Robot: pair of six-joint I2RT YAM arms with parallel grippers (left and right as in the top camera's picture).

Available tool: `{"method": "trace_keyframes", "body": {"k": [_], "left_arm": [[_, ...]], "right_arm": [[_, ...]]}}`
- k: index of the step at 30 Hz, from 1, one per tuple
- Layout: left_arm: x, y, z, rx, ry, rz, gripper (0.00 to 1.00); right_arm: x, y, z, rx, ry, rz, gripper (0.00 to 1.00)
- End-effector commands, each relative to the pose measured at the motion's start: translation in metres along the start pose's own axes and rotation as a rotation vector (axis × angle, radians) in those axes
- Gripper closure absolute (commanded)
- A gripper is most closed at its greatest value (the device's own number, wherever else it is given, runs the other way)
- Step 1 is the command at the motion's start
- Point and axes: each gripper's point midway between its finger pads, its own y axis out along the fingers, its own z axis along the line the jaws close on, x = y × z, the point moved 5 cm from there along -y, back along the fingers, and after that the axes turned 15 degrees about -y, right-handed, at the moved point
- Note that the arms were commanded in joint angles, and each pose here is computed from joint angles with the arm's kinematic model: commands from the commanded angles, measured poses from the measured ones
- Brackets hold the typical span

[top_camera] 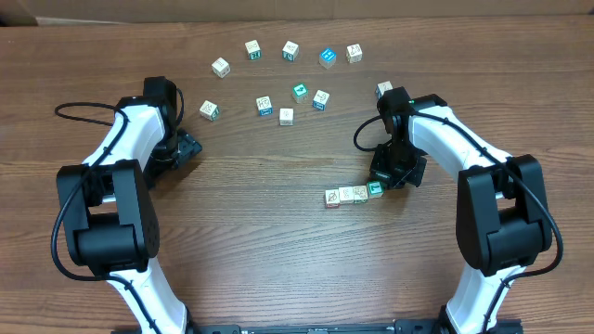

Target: Form a horizontal line

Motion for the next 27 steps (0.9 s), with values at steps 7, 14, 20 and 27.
{"method": "trace_keyframes", "body": {"k": [7,14,20,27], "left_arm": [[0.0024,0.0007,0.0043,0.027,0.01,-0.028,0.01],[0.0024,0.0007,0.0043,0.027,0.01,-0.028,0.0],[0.0024,0.0007,0.0043,0.027,0.01,-0.028,0.01],[0.0024,0.0007,0.0043,0.027,0.01,-0.028,0.01]], "right_arm": [[-0.0047,-0.0108,0.0024,0.027,0.006,-0.015,0.96],[-0.0071,-0.0108,0.0016,0.023,0.008,-0.002,0.96],[-0.0077,-0.0108,0.0036,0.039,0.007,0.003,0.96],[-0.0037,-0.0108,-0.0029,-0.016,0.007,-0.026,0.96]]}}
